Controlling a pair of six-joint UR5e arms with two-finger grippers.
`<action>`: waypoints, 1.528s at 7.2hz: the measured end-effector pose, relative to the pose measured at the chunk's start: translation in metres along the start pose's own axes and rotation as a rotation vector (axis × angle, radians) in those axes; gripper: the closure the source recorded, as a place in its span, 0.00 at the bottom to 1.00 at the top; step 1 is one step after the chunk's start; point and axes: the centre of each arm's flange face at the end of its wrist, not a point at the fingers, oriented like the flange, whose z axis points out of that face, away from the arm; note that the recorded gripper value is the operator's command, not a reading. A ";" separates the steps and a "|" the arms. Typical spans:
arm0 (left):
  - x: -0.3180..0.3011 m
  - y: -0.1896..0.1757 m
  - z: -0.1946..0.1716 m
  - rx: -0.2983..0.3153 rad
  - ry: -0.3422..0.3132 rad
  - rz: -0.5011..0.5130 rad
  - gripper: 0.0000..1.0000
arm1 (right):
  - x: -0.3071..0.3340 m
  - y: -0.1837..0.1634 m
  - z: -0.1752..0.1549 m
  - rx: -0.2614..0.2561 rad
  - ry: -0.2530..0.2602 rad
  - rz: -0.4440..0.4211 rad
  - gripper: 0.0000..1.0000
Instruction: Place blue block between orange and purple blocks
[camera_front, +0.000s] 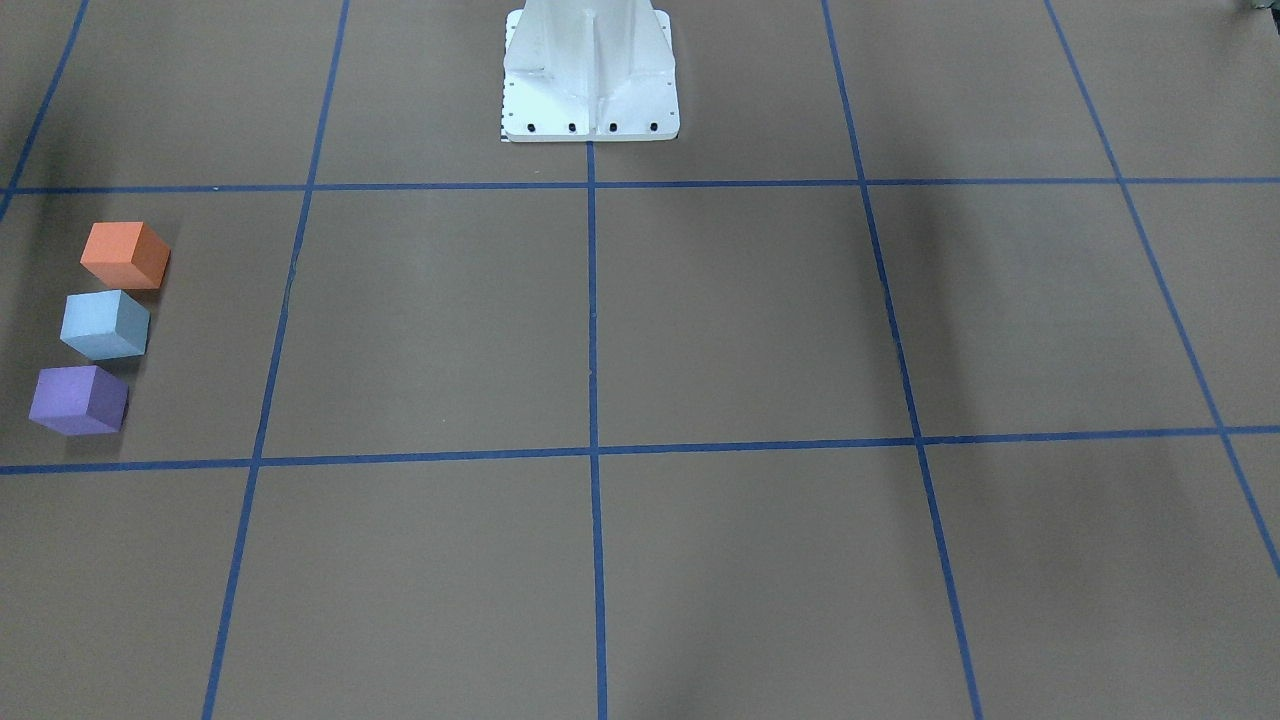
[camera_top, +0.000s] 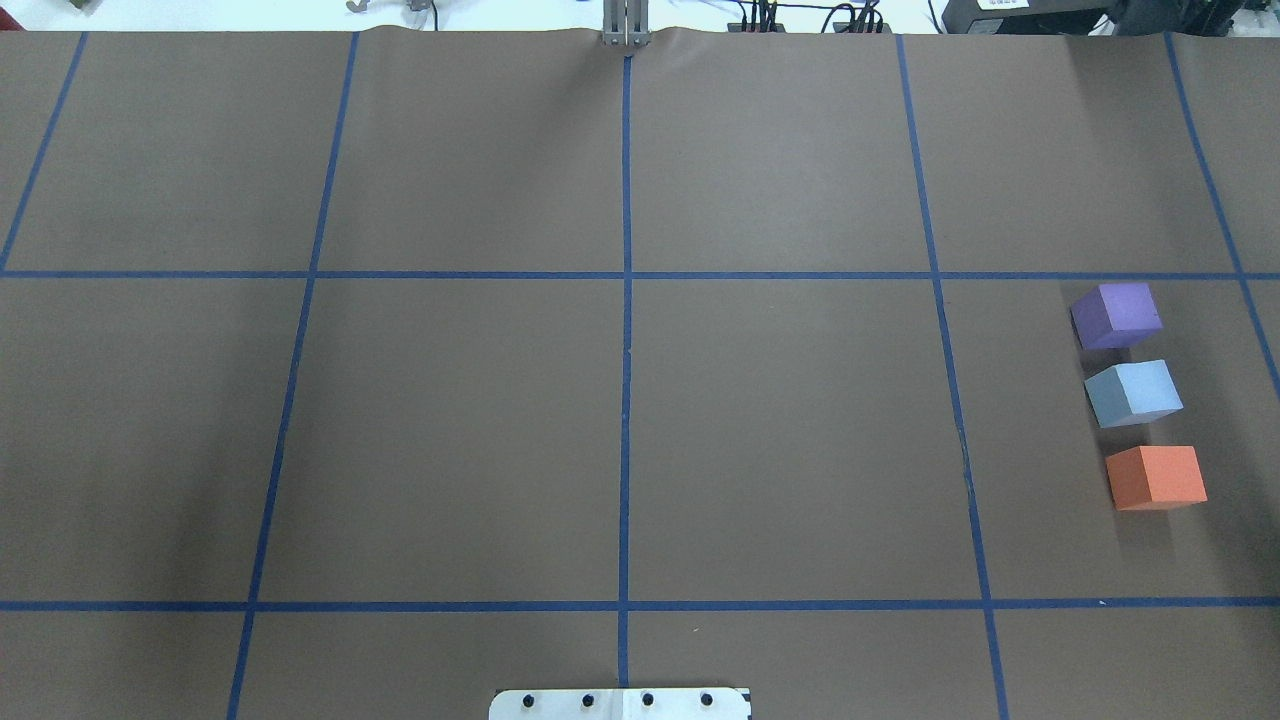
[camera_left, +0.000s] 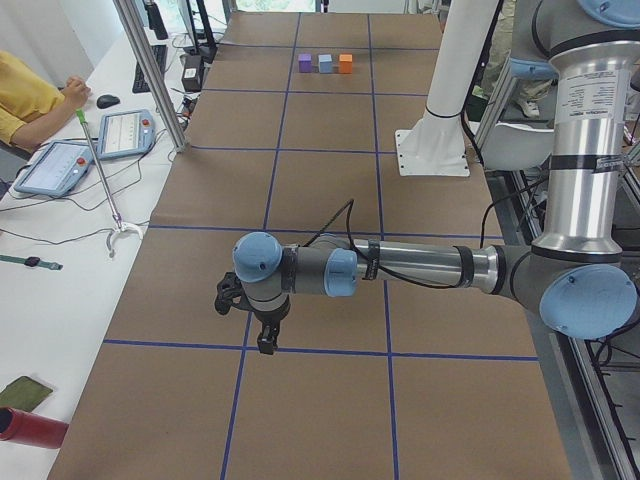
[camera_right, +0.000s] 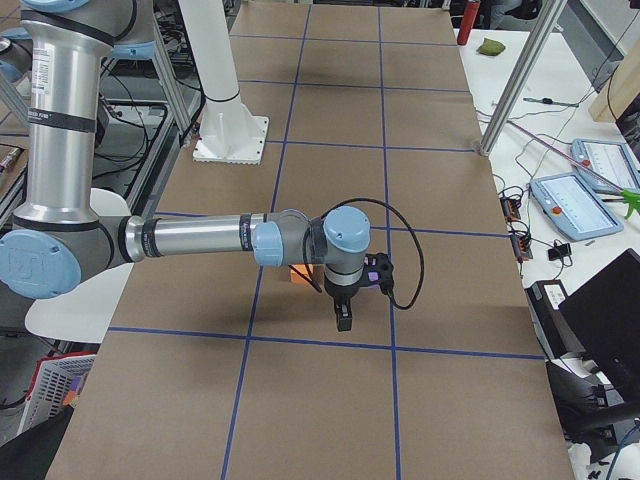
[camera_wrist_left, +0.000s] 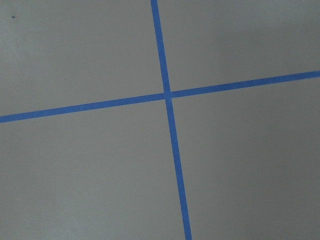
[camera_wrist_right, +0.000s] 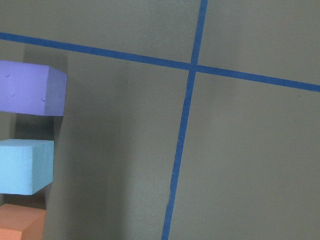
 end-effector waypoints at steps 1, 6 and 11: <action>0.000 0.000 0.000 0.000 -0.002 -0.006 0.00 | -0.001 -0.001 -0.001 0.002 0.000 -0.002 0.00; -0.006 0.006 0.005 -0.010 -0.011 -0.020 0.00 | -0.004 -0.002 -0.003 0.008 -0.009 -0.007 0.00; -0.018 0.041 0.012 0.025 -0.082 0.017 0.00 | -0.008 0.003 -0.009 0.020 -0.013 -0.013 0.00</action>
